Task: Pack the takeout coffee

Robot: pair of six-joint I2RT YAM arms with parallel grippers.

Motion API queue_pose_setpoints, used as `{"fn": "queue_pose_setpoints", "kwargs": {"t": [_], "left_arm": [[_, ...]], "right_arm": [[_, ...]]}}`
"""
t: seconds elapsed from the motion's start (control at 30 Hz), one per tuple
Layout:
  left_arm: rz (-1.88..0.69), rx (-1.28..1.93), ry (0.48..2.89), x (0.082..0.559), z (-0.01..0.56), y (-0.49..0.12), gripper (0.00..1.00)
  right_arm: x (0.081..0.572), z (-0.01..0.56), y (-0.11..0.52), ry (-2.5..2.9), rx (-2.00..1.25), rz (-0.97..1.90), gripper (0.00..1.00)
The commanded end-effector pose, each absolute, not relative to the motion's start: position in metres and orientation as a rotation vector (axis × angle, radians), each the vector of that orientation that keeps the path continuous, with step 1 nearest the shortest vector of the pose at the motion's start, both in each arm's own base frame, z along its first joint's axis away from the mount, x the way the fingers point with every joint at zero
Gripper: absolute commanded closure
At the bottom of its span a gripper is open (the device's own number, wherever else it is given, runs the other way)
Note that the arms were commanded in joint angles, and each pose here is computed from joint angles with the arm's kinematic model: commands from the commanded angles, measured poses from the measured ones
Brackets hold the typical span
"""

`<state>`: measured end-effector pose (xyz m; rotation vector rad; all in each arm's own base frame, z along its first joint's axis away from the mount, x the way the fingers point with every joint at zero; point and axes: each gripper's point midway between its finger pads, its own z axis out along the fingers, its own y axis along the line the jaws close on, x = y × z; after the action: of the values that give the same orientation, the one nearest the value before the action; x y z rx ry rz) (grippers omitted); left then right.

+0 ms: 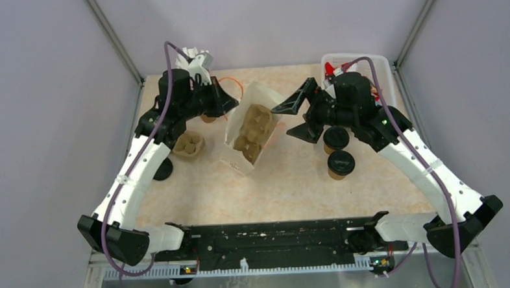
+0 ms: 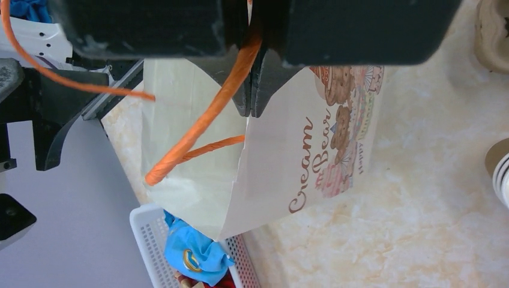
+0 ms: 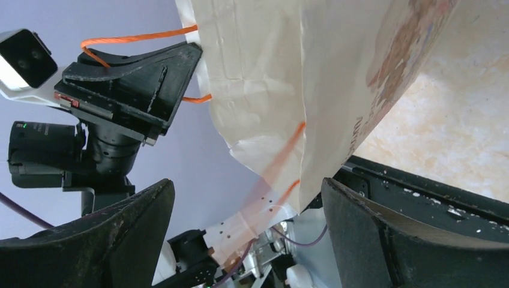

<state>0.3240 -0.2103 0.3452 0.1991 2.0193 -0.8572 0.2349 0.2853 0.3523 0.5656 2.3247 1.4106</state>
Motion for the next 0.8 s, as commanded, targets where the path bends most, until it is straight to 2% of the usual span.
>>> {"fn": "queue_pose_setpoints", "kwargs": {"t": [0.0, 0.23, 0.37, 0.47, 0.5, 0.53, 0.6, 0.63, 0.7, 0.77], "left_arm": [[-0.919, 0.242, 1.896, 0.321, 0.368, -0.225, 1.00], [-0.890, 0.232, 1.857, 0.326, 0.371, -0.232, 1.00], [-0.876, 0.196, 1.842, 0.333, 0.376, -0.231, 1.00], [-0.876, 0.174, 1.844, 0.337, 0.379, -0.232, 1.00], [-0.879, 0.162, 1.845, 0.337, 0.380, -0.231, 1.00], [-0.879, 0.144, 1.846, 0.338, 0.381, -0.230, 1.00], [-0.892, 0.120, 1.847, 0.336, 0.389, -0.230, 1.00], [-0.896, 0.110, 1.845, 0.335, 0.394, -0.229, 1.00], [-0.900, 0.098, 1.835, 0.333, 0.408, -0.227, 1.00], [-0.887, 0.077, 1.835, 0.331, 0.423, -0.223, 1.00]], "right_arm": [[0.235, 0.353, 0.281, 2.297, 0.491, 1.350, 0.10], [0.232, 0.362, 0.294, 2.387, 0.352, 1.182, 0.09], [0.219, 0.327, 0.289, 2.509, 0.360, 1.049, 0.20], [0.223, 0.328, 0.288, 2.499, 0.319, 1.013, 0.25], [0.228, 0.332, 0.290, 2.480, 0.286, 1.001, 0.29], [0.233, 0.336, 0.290, 2.463, 0.264, 0.980, 0.41], [0.241, 0.348, 0.289, 2.431, 0.233, 0.940, 0.75], [0.242, 0.360, 0.288, 2.400, 0.218, 0.947, 0.84], [0.242, 0.388, 0.287, 2.324, 0.192, 0.998, 0.98], [0.237, 0.417, 0.289, 2.255, 0.174, 1.088, 1.00]]}}
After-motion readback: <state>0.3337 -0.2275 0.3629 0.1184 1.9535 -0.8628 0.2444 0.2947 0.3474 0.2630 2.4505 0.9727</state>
